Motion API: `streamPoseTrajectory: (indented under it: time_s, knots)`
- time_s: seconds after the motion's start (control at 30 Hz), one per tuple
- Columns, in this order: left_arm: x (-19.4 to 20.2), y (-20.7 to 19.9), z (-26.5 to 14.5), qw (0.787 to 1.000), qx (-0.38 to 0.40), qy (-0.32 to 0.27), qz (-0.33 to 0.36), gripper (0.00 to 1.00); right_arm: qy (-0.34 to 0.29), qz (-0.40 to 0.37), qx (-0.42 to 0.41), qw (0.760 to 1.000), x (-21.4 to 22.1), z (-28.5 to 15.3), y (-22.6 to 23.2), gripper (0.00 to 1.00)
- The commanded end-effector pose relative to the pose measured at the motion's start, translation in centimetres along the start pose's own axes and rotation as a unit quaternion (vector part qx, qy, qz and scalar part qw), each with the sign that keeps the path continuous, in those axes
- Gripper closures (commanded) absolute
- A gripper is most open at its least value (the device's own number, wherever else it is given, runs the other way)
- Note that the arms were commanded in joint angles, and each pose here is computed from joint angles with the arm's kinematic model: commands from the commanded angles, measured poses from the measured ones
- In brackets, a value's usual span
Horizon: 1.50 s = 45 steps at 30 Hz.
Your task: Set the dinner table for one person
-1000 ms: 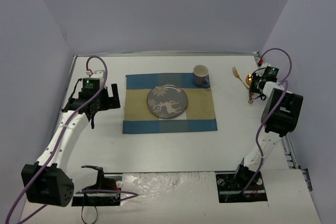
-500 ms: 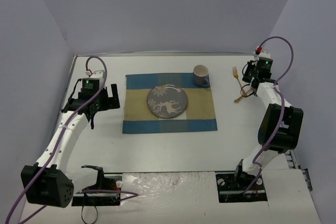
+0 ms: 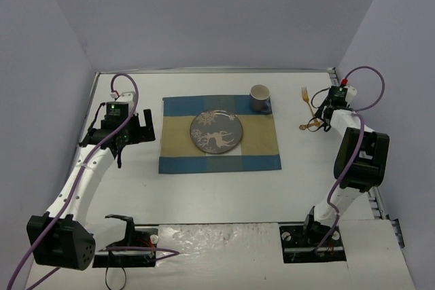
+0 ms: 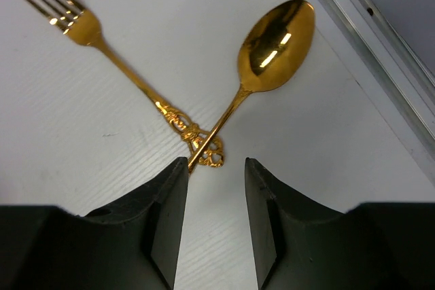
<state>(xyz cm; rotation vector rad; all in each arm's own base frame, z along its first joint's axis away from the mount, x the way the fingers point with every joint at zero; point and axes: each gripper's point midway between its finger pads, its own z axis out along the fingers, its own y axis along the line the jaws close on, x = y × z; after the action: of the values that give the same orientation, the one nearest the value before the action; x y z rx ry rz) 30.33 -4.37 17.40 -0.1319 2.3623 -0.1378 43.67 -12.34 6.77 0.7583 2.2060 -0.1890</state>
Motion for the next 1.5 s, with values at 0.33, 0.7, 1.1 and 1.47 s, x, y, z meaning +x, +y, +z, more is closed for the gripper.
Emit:
streamPoseTrajectory:
  time_s: [0.33, 0.7, 1.1, 1.47]
  knots:
    - [-2.9, -0.6, -1.4, 0.999, 0.008, -0.049, 0.0, 0.03, -0.031, 0.105, 0.106, 0.988, -3.1, 4.5, -1.5, 0.62]
    - [-2.9, -0.6, -1.2, 0.999, 0.007, -0.045, 0.0, 0.03, 0.007, 0.096, 0.126, 0.987, -0.1, 6.6, -2.2, 0.64]
    - [-2.8, -0.5, -1.2, 0.999, 0.006, -0.046, 0.0, 0.03, 0.025, 0.087, 0.119, 0.989, 0.5, 6.0, -2.7, 1.0]
    - [-2.9, -0.5, -1.3, 0.999, 0.006, -0.047, 0.001, 0.03, -0.046, 0.023, 0.061, 0.997, -6.2, 0.5, -0.3, 1.0]
